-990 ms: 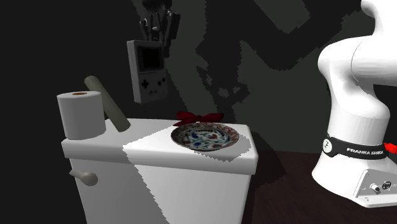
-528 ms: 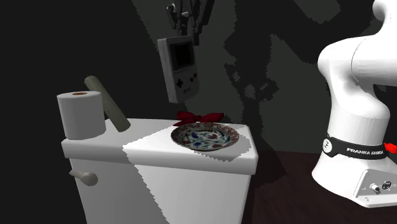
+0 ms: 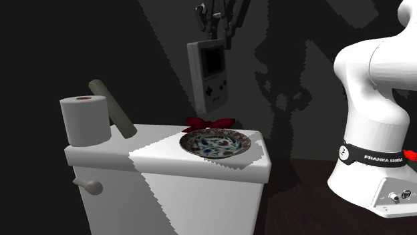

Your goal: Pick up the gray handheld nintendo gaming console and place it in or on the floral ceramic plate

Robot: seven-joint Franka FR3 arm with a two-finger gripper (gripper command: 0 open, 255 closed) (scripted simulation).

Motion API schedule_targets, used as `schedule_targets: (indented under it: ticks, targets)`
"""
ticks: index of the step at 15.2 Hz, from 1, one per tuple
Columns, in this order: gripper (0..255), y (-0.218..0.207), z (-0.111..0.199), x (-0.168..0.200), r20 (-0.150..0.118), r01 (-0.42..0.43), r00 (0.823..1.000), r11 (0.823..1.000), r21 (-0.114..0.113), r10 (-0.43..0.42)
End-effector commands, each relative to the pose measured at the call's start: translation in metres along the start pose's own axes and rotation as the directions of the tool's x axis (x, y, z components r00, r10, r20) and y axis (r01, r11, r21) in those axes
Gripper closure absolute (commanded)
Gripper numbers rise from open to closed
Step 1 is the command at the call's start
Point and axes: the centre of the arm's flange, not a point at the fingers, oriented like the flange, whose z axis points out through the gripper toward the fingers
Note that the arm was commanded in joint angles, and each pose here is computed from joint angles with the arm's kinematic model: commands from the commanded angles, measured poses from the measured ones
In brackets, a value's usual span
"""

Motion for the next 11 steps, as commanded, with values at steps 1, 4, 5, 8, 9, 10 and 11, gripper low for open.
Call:
schedule_targets:
  ticks: [1,4,5,8,9,10,11]
  targets:
    - [255,0.0,0.01,-0.001,-0.001,0.0,1.0,1.0,-0.001,0.0]
    - [255,0.001,0.025,-0.001,-0.001,0.0,1.0,1.0,-0.001,0.0]
    - [255,0.001,0.031,0.0,-0.001,0.0,1.0,1.0,-0.001,0.0]
    - [255,0.001,0.046,0.0,-0.001,0.0,1.0,1.0,-0.001,0.0]
    - [255,0.001,0.052,0.0,-0.001,0.0,1.0,1.0,-0.001,0.0]
    - [255,0.001,0.057,0.0,-0.001,0.0,1.0,1.0,-0.001,0.0]
    - [255,0.001,0.062,0.0,-0.001,0.0,1.0,1.0,-0.001,0.0]
